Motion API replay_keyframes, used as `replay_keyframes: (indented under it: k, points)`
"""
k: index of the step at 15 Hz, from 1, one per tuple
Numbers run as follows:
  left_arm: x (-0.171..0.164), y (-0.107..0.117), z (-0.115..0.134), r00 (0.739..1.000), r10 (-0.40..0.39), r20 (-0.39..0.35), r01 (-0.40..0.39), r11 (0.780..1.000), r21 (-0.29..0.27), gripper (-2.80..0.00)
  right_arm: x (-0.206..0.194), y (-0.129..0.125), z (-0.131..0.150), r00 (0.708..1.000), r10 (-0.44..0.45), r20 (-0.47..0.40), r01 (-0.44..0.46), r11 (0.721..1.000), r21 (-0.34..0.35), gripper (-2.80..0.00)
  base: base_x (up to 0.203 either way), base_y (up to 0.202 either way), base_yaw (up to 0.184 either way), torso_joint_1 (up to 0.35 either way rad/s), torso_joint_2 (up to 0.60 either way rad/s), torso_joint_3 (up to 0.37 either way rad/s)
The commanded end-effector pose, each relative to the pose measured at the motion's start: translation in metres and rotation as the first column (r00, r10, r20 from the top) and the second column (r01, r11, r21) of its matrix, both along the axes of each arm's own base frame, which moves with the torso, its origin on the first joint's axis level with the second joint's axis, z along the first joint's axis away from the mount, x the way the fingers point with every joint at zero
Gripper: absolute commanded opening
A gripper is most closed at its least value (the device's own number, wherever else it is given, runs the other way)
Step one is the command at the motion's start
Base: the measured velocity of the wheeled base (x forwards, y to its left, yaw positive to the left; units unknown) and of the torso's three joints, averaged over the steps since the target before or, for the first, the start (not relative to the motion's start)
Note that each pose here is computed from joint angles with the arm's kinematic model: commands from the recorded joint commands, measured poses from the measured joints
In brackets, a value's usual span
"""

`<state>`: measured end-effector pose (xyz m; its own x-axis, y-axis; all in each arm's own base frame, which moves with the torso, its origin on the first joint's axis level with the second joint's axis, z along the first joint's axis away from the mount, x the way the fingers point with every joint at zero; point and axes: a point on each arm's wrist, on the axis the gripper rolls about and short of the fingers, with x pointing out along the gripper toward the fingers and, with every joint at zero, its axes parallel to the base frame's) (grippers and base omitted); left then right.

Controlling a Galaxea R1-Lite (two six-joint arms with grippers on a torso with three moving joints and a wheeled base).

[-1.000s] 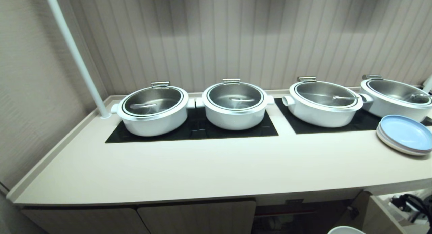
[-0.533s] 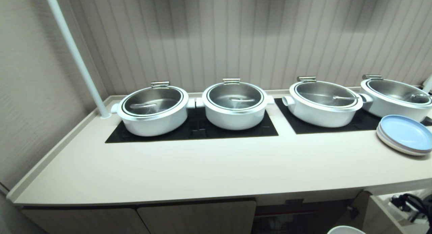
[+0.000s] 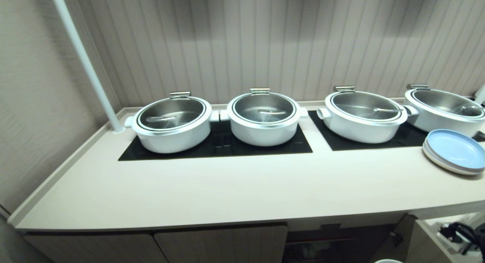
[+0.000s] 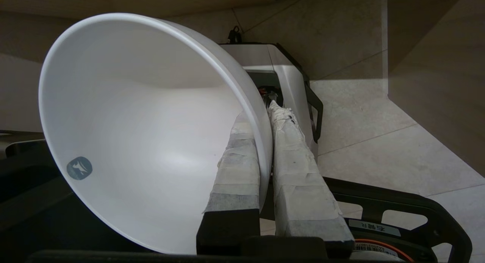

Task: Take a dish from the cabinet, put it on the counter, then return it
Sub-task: Put it back into the cabinet

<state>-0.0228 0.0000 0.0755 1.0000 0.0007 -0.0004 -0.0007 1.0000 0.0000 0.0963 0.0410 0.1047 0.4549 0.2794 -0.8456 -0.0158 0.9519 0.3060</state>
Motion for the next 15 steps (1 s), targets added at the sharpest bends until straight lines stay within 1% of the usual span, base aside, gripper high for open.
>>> replay_keyframes:
  k: [1,8,10,15]
  points:
    - [0.0,0.0,0.0,1.0,0.0,0.0,0.0,1.0,0.0,-2.8,0.0003,0.0003,-0.0002,1.0,0.0,-0.003,0.0,1.0,0.001,-2.8,0.0,0.0,0.0,-0.052,0.11,0.057]
    - [0.0,0.0,0.0,1.0,0.001,0.0,-0.001,1.0,0.0,-2.8,-0.0002,0.0003,-0.0018,1.0,0.001,-0.013,-0.001,1.0,-0.002,-2.8,0.0,0.0,0.0,-0.055,0.11,0.055]
    - [0.0,0.0,0.0,1.0,0.001,0.0,-0.001,1.0,0.0,-2.8,0.0002,0.0005,-0.0014,1.0,-0.014,-0.016,0.015,1.0,0.007,-2.8,0.0,0.0,0.0,-0.049,0.12,0.058]
    - [0.0,0.0,0.0,1.0,0.0,0.0,0.0,1.0,0.0,-2.8,-0.0003,0.0002,-0.0017,1.0,-0.018,-0.017,0.019,1.0,0.007,-2.8,0.0,0.0,0.0,-0.063,0.14,0.068]
